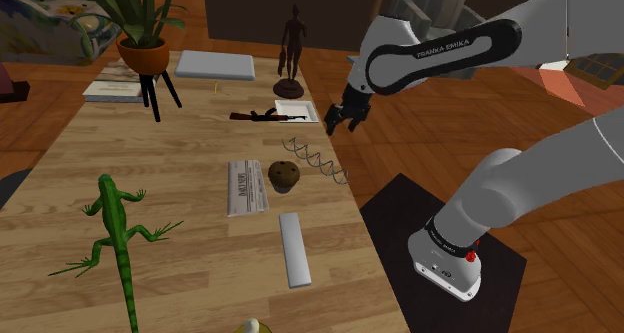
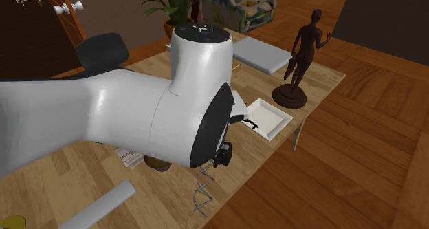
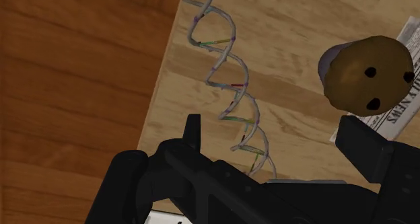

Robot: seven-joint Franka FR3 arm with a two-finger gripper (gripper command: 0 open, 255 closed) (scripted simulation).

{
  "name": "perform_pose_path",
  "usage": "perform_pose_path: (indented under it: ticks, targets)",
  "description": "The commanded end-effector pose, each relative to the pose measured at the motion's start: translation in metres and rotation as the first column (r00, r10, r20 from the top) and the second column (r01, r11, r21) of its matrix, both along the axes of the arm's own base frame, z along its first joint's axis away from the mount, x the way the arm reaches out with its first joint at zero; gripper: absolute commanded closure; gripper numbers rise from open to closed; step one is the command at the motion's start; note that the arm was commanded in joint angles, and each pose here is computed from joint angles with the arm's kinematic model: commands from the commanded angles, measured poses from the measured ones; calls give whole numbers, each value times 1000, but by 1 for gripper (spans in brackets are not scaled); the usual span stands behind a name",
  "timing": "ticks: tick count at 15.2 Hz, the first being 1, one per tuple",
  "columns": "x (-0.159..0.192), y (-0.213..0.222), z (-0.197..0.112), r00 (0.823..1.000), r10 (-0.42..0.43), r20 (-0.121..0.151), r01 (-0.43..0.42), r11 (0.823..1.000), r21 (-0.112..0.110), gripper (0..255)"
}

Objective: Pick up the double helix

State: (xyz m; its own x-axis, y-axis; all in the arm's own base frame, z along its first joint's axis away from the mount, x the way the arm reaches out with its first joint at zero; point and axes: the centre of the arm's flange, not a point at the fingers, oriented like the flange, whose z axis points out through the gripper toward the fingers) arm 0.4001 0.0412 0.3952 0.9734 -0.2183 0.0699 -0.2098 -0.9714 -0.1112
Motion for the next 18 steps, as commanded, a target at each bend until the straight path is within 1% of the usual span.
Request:
perform_pose_path:
  ticks: [1, 9, 10, 17, 18]
  targets:
    - [12, 4, -23, 1000, -26, 10, 26, 1000, -3, 0]
    - [58, 14, -116, 991, -127, 36, 127, 992, -16, 0]
    - [59, 14, -117, 991, -128, 37, 129, 991, -16, 0]
    - [59, 14, -157, 991, -128, 37, 129, 991, -16, 0]
    - [59, 14, -157, 991, -128, 37, 129, 991, -16, 0]
